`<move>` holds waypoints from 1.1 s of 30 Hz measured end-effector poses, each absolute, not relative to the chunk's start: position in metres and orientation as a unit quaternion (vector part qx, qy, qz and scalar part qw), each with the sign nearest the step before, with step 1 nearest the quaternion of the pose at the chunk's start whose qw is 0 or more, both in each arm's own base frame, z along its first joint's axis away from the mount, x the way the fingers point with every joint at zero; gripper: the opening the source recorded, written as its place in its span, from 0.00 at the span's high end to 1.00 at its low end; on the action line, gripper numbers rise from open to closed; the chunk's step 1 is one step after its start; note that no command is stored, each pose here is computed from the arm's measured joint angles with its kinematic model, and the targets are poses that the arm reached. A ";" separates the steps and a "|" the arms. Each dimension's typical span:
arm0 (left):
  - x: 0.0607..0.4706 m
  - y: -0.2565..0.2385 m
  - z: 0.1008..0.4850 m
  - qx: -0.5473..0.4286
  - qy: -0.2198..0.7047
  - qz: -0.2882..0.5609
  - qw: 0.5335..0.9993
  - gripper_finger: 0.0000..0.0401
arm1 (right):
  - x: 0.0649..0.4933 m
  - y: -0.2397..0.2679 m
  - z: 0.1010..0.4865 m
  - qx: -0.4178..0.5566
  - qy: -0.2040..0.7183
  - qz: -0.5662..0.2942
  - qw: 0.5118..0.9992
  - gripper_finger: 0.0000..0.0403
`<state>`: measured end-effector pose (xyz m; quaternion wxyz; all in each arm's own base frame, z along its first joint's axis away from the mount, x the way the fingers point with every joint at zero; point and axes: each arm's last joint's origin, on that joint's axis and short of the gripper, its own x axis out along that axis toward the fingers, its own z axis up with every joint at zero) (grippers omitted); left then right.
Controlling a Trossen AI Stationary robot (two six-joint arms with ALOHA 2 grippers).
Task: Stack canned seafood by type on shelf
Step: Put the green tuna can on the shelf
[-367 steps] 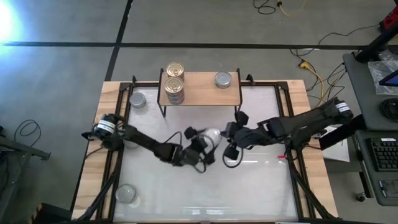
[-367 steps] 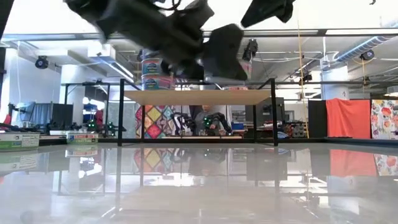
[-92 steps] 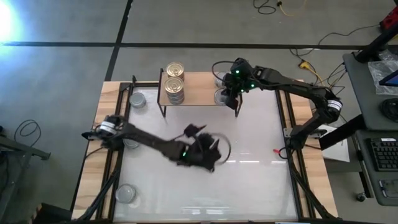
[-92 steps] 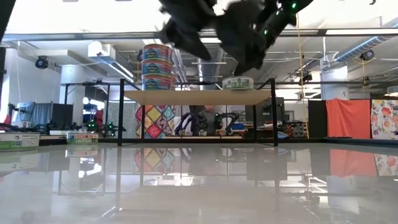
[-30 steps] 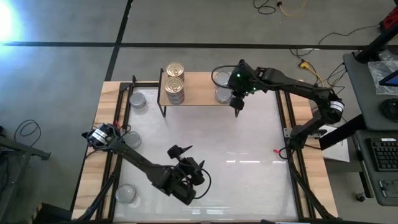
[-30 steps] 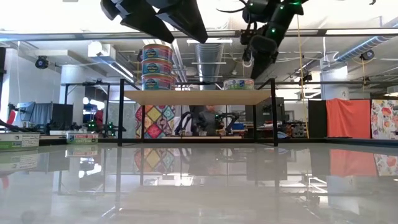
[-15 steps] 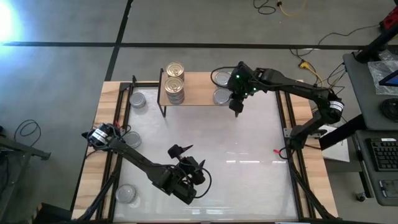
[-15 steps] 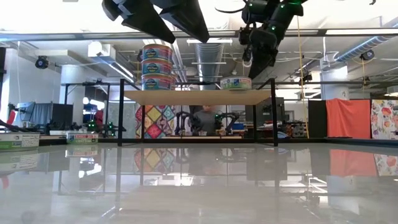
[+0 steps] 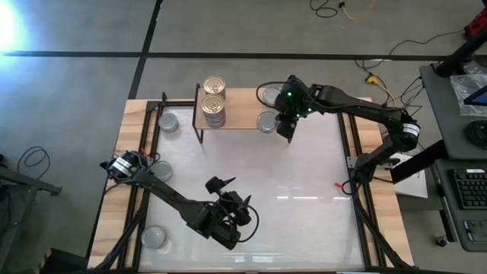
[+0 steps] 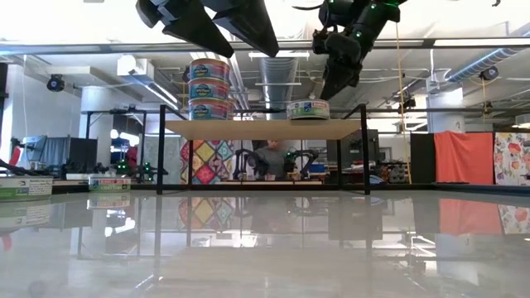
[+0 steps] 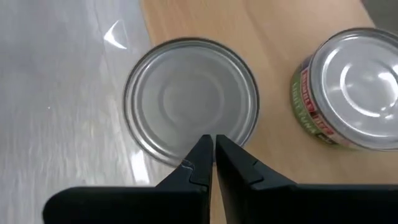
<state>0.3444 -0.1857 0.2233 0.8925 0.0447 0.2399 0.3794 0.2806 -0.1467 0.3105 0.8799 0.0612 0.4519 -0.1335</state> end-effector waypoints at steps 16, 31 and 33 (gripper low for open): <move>0.345 -0.186 0.224 0.039 0.237 0.381 0.893 0.06 | 0.327 -0.149 0.295 0.053 0.367 -0.092 0.924 0.97; 0.343 -0.186 0.223 0.036 0.240 0.381 0.892 0.06 | 0.331 -0.151 0.295 0.048 0.350 -0.080 0.932 0.97; 0.344 -0.186 0.223 0.033 0.239 0.381 0.893 0.06 | 0.330 -0.151 0.295 0.047 0.351 -0.084 0.931 0.97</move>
